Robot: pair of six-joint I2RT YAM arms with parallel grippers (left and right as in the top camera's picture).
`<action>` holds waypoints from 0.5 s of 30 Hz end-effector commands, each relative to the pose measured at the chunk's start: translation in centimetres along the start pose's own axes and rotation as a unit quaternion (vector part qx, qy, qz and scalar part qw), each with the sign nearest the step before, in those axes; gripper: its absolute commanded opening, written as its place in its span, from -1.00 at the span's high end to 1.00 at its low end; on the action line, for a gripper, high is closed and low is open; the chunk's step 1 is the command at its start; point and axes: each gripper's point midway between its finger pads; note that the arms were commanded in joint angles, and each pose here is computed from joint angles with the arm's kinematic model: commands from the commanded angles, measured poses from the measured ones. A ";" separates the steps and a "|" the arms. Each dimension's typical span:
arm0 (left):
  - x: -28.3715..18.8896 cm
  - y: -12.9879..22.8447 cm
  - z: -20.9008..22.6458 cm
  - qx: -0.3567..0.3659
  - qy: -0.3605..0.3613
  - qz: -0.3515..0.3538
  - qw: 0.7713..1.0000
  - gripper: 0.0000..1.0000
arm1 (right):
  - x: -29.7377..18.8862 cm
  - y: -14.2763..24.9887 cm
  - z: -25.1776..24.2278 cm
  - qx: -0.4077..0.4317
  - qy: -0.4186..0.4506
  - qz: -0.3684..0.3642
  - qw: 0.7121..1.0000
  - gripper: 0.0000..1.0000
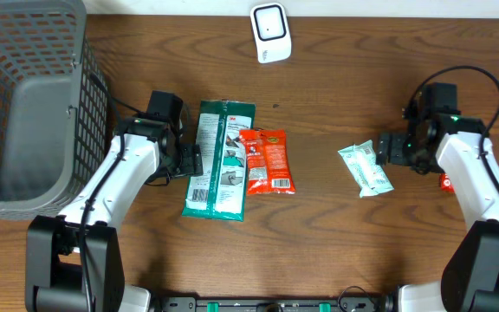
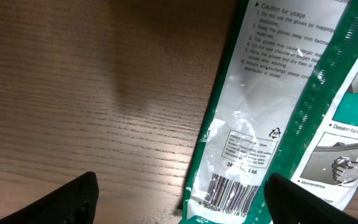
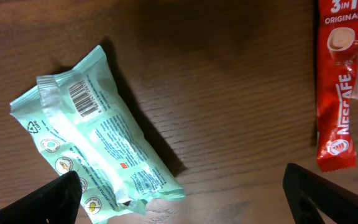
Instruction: Scan the item barcode
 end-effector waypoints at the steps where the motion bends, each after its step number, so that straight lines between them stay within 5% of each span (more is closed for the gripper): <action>1: -0.1 -0.1 0.1 -0.002 -0.004 -0.002 1.000 -0.72 | 0.1 0.0 0.0 0.002 -0.021 0.002 1.000 -0.98; 15: -0.1 -0.1 0.1 -0.002 -0.004 -0.002 1.000 -0.72 | 2.2 0.5 0.4 -0.022 -0.033 -0.014 0.999 -0.97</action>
Point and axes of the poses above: each gripper's point midway between its finger pads, its own x axis out along the fingers, its own z axis along the line the jaws close on, y = z × x, and after that the axes turned 4 degrees about x, right-handed
